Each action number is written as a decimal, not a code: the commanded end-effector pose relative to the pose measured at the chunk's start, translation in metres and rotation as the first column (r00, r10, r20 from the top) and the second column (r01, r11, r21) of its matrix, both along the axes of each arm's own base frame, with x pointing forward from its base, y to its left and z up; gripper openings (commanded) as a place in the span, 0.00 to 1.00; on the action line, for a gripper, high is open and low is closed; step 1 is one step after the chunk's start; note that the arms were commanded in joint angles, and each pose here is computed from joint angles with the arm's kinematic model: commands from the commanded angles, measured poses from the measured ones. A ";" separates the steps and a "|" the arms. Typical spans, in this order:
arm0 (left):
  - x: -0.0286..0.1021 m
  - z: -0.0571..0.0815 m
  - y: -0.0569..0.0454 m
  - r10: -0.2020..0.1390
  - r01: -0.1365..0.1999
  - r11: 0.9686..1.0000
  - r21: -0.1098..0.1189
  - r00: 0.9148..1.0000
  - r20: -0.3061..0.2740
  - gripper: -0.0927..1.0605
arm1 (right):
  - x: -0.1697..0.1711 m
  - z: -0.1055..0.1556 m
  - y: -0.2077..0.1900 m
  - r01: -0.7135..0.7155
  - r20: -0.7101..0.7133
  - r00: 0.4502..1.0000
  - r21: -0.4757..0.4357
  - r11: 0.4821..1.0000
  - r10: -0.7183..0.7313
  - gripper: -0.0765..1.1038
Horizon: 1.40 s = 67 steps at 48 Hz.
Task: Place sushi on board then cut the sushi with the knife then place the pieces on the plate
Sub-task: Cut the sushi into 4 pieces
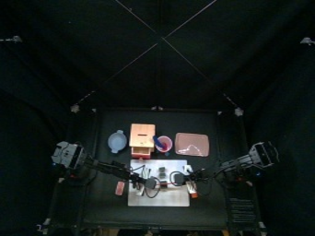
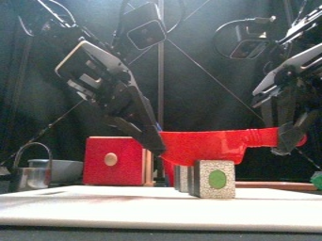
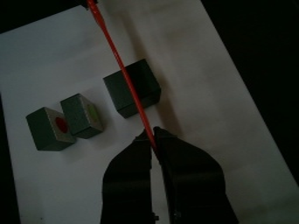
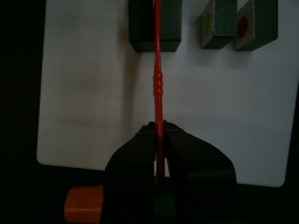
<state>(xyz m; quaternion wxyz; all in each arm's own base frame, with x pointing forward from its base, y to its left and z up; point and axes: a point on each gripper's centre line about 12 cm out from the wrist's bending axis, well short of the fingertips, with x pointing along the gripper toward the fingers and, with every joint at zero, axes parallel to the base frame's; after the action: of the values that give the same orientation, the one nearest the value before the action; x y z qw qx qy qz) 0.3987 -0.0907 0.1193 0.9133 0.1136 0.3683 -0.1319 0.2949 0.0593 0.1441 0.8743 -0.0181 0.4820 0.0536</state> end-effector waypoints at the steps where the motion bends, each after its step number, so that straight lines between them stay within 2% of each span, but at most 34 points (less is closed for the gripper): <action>1: 0.006 0.005 -0.006 -0.015 0.016 1.000 -0.001 1.000 0.023 0.38 | 0.005 0.004 0.001 0.002 0.020 1.000 0.008 1.000 -0.002 0.41; 13: 0.006 -0.017 -0.010 -0.024 0.024 1.000 0.009 0.999 -0.023 0.38 | 0.007 -0.020 0.005 -0.005 -0.036 0.999 0.005 1.000 0.005 0.41; 19: 0.008 -0.020 -0.015 -0.033 0.034 0.999 0.009 0.999 -0.031 0.38 | 0.008 -0.027 0.010 -0.011 -0.051 0.999 0.009 1.000 0.012 0.41; 24: 0.009 -0.018 -0.019 -0.042 0.042 0.999 0.009 0.999 -0.025 0.38 | 0.010 -0.025 0.014 -0.011 -0.049 0.999 0.021 1.000 0.012 0.41; 30: 0.009 -0.010 -0.019 -0.044 0.044 0.999 0.006 0.999 -0.008 0.38 | 0.011 -0.017 0.015 -0.010 -0.030 0.999 0.028 1.000 0.010 0.41; 40: 0.008 0.006 -0.014 -0.034 0.034 0.999 0.014 0.999 0.001 0.38 | 0.011 0.000 0.013 -0.018 -0.002 1.000 0.015 1.000 0.018 0.41; 48: 0.006 0.031 -0.006 -0.043 0.041 0.998 0.043 0.998 0.038 0.38 | 0.011 0.026 0.010 -0.024 0.035 0.999 0.001 1.000 0.024 0.41; 55: 0.006 0.058 0.001 -0.060 0.053 0.995 0.083 0.994 0.093 0.39 | 0.006 0.050 0.008 -0.018 0.058 0.998 -0.002 1.000 0.018 0.41; 60: 0.007 0.068 0.014 -0.052 0.039 0.994 0.102 0.991 0.127 0.40 | 0.002 0.062 0.003 -0.008 0.070 0.997 -0.008 1.000 0.009 0.41; 67: 0.010 0.075 0.020 -0.055 0.037 0.993 0.110 0.984 0.169 0.46 | 0.001 0.068 0.000 0.005 0.084 0.996 0.000 1.000 -0.005 0.41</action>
<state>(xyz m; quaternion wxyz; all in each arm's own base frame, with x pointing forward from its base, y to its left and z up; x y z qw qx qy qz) 0.4017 -0.0726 0.1720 0.9182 0.1758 0.3324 -0.1248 0.2911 0.0604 0.1936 0.8801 -0.0242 0.4715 0.0505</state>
